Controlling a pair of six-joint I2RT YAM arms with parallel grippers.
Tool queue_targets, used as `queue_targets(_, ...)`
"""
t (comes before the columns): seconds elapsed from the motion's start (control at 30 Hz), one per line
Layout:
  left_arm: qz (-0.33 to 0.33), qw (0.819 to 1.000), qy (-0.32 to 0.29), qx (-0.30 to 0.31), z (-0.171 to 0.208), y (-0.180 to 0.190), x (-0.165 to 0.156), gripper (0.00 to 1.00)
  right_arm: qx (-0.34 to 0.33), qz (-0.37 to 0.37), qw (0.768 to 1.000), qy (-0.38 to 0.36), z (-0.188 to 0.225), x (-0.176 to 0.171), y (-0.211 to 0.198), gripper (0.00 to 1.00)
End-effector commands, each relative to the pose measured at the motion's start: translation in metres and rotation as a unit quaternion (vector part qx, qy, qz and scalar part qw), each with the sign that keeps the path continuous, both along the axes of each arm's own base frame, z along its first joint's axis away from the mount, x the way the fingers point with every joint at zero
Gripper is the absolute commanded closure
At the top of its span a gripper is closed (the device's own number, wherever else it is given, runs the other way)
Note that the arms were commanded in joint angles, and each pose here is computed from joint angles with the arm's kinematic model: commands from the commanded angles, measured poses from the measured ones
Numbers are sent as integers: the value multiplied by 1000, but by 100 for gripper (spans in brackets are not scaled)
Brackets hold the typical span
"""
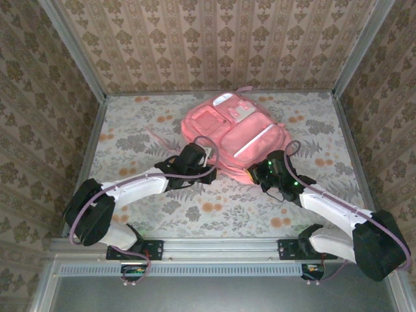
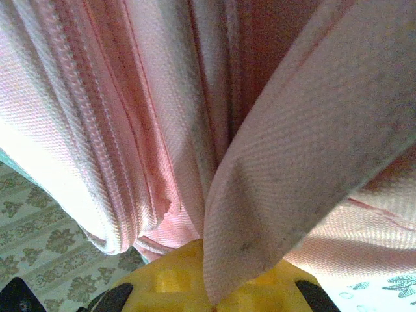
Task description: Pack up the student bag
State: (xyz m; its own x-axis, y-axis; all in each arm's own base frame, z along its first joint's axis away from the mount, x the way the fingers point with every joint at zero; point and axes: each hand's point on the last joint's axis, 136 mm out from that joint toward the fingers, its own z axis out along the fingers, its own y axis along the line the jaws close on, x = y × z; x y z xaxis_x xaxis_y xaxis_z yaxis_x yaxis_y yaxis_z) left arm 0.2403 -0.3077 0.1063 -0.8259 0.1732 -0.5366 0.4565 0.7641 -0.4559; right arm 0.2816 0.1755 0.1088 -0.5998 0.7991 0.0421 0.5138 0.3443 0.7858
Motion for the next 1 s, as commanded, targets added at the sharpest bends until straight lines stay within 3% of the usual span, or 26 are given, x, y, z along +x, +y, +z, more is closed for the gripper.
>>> queue_targets(0.0,38,999,5,38,-12,23,6,100,-6,-10,1000,-25,5,8,-4,100)
queue_targets(0.63,121,978,-7,168,-37,58,28,100,-11,16,999,-27,9,8,34,100)
queue_targets(0.97,190,962,-18,193,-38,80,42,100,-13,23,999,-22,5,3,42,100)
